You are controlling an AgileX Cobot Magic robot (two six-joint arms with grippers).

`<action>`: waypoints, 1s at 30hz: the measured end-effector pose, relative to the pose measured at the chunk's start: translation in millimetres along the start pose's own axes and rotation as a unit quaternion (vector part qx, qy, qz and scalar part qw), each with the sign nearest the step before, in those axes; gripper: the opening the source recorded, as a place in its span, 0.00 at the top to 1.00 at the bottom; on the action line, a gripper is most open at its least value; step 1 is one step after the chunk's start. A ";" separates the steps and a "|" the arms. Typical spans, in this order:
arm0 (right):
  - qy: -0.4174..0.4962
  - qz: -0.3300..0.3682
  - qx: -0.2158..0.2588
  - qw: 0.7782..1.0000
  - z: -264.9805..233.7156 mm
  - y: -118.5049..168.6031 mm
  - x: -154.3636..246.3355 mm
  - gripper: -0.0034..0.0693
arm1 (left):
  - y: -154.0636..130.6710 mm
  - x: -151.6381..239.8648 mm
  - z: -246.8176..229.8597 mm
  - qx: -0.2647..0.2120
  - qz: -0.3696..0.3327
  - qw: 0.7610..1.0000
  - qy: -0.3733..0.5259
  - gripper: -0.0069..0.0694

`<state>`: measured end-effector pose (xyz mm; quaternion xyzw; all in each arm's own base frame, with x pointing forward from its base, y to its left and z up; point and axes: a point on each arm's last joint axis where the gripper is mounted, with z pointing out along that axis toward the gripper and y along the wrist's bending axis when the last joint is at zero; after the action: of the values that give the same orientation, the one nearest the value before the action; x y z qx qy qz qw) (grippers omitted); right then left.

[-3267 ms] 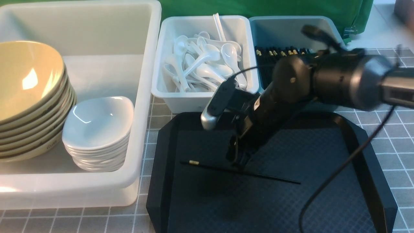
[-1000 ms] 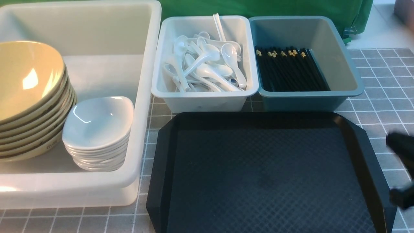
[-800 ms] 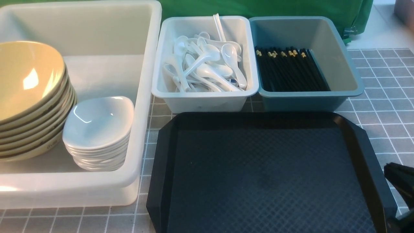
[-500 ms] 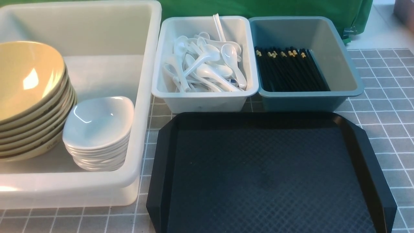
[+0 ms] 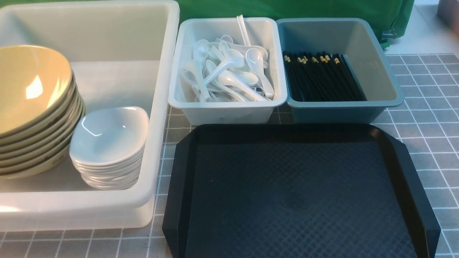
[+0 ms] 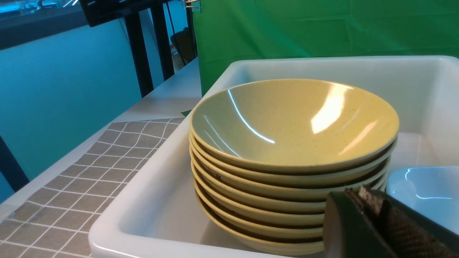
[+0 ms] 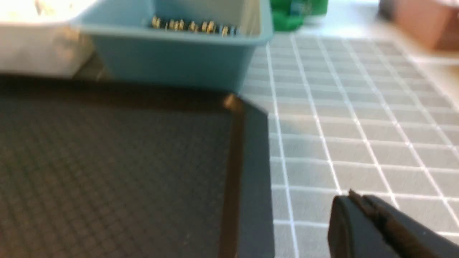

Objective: On grey table put chopsticks spoon bowls plates into blue grey white boxes.

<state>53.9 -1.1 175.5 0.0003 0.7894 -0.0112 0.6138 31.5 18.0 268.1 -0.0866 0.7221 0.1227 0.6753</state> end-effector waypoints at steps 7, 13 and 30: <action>0.000 0.002 -0.002 1.000 0.0 0.2 0.1 0.89 | 0.0 0.0 0.0 0.000 -0.002 1.000 0.000 0.92; 0.000 0.002 -0.002 1.000 0.0 0.2 0.1 0.89 | 0.0 0.0 0.0 0.000 -0.002 1.000 0.000 0.92; 0.002 0.002 -0.002 1.000 0.0 0.2 0.3 0.89 | -18.1 63.9 23.4 0.069 -0.018 0.997 -0.019 0.92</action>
<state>53.9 -0.9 175.3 0.0008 0.7903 -0.0081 0.6126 54.4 10.2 202.0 -0.0503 0.7143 0.0625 0.6952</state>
